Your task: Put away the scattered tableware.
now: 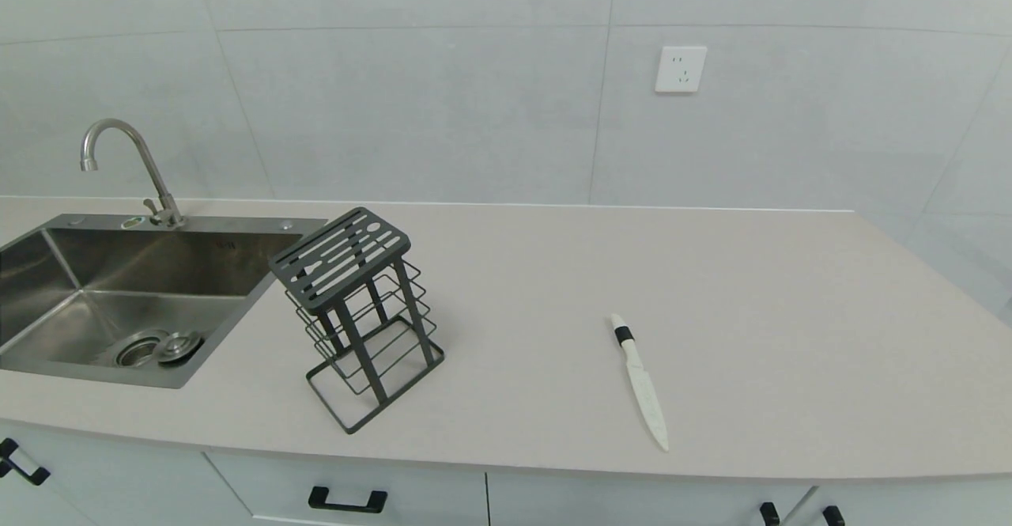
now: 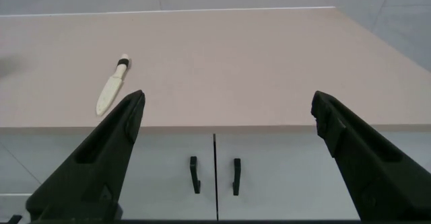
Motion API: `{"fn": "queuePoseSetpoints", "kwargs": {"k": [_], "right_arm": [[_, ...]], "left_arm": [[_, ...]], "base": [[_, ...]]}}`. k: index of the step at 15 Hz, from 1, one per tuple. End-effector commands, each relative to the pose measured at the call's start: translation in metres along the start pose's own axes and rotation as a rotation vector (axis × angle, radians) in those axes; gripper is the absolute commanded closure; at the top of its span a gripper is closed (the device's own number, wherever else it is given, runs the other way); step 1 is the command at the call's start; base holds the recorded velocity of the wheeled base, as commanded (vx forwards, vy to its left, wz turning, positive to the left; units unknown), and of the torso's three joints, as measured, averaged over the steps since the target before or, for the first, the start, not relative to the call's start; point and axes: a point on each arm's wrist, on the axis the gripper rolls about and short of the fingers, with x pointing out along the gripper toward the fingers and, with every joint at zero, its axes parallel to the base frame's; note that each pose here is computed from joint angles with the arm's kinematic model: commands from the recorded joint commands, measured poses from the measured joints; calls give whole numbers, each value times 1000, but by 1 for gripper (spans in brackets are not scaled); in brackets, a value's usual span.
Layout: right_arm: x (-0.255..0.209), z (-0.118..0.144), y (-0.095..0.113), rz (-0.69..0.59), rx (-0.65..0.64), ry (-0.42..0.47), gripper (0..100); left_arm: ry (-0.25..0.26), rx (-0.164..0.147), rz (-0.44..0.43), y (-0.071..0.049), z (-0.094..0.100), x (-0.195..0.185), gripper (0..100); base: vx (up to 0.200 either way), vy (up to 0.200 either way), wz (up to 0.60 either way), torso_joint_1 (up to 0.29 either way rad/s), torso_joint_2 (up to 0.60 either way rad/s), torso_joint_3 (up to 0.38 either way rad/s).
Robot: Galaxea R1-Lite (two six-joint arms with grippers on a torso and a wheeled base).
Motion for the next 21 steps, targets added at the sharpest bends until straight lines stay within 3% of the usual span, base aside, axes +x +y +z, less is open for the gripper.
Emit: {"fn": "queuePoseSetpoints", "kwargs": {"k": [1,8,21], "right_arm": [[0,0,0,0,0,2,0],[0,0,0,2,0,3,0],[0,0,0,2,-2,2,0]], "left_arm": [[1,0,0,0,0,0,0],[1,-2,-1,0,0,0,0],[1,10,-3,0,0,0,0]], "base": [[0,0,0,295,-22,286],[0,0,0,264,-43,221],[0,0,0,78,-181,-96]]}}
